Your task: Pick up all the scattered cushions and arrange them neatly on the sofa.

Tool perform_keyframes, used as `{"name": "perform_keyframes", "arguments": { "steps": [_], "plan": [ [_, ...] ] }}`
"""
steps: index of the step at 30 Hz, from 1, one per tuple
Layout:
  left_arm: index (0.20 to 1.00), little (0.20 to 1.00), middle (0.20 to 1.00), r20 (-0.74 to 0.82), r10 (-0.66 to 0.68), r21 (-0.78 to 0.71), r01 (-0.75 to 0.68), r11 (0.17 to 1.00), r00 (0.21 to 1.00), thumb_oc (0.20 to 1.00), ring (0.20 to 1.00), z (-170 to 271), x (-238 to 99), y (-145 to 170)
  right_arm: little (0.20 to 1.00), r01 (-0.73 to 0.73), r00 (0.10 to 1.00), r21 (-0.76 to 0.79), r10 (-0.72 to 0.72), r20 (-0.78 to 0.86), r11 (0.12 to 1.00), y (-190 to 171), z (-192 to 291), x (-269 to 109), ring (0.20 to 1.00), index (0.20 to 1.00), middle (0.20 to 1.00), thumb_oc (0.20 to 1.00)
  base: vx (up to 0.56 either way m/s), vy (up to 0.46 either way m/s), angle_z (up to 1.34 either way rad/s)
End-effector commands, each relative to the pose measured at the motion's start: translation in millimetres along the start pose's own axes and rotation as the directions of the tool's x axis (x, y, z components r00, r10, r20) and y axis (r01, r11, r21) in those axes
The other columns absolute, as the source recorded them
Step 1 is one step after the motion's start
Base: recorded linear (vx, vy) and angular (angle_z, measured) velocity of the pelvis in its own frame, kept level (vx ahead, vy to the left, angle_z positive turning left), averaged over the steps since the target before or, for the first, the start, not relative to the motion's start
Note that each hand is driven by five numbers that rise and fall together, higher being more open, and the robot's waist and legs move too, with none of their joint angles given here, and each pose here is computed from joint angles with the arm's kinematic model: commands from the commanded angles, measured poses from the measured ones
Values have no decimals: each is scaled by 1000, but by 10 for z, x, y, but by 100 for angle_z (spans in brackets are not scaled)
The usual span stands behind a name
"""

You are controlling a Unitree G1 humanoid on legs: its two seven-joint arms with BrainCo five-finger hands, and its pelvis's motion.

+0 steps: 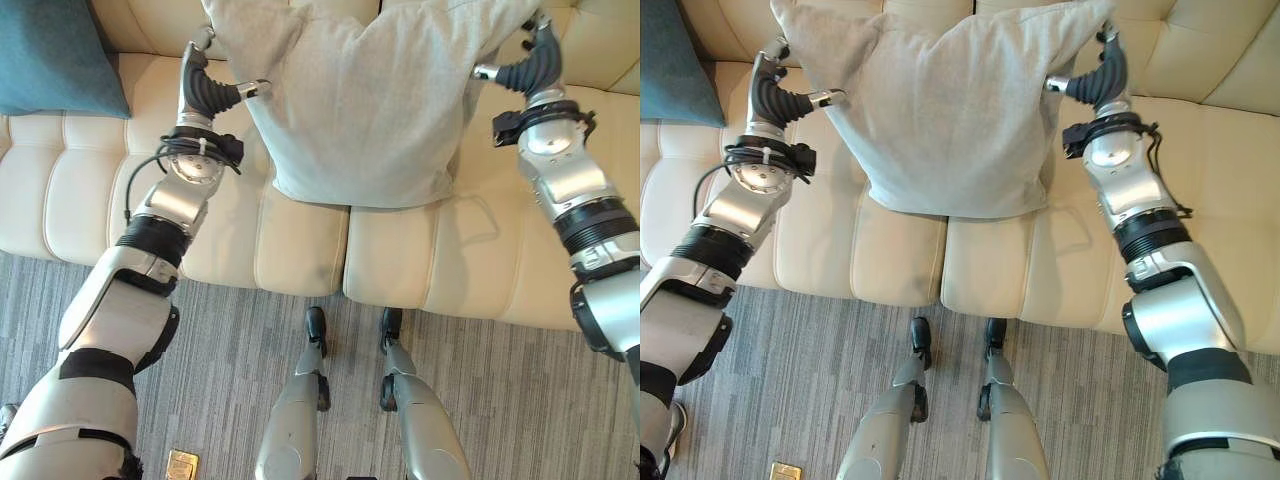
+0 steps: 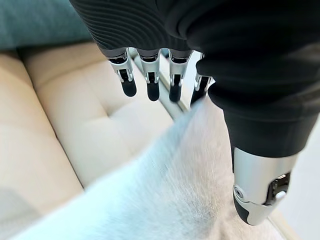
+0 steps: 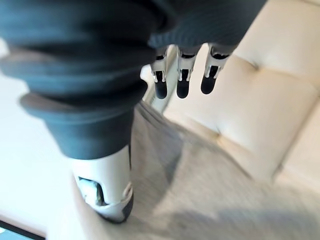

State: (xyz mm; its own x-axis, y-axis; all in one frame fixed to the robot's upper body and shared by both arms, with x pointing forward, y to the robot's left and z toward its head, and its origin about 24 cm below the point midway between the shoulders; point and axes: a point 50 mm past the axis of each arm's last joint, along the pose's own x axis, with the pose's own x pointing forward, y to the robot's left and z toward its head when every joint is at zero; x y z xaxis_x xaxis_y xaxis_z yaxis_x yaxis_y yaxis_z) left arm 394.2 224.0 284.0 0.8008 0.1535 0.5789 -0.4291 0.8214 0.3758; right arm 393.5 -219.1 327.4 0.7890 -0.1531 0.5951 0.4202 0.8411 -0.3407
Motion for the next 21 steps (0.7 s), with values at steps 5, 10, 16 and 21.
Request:
{"name": "perform_keyframes", "arguments": {
  "steps": [5,10,16,21],
  "plan": [
    [1000,1000,1000,37,89,-123,-84,989,995,1000,1000,-78,-116,394,1000,99,988,113,-111,106,989,-284,82,-94,1000,1000,1000,1000,72,-12,7],
    [1000,1000,1000,-79,-2,-245,-17,969,997,1000,1000,-577,-782,294,1000,31,997,136,-39,63,990,-295,-420,-744,1000,1000,1000,1000,63,5,7],
    [1000,1000,1000,-354,-190,-293,84,952,916,1000,1000,-1224,-1937,267,1000,-112,965,187,152,-215,976,-329,-1168,-1938,1000,1000,1000,1000,70,59,1],
    [1000,1000,1000,-679,-241,-285,54,957,693,1000,1000,-1679,-3078,395,1000,-99,762,272,249,-597,957,-323,-1770,-3085,1000,1000,1000,1000,53,104,-6]
  ]
}}
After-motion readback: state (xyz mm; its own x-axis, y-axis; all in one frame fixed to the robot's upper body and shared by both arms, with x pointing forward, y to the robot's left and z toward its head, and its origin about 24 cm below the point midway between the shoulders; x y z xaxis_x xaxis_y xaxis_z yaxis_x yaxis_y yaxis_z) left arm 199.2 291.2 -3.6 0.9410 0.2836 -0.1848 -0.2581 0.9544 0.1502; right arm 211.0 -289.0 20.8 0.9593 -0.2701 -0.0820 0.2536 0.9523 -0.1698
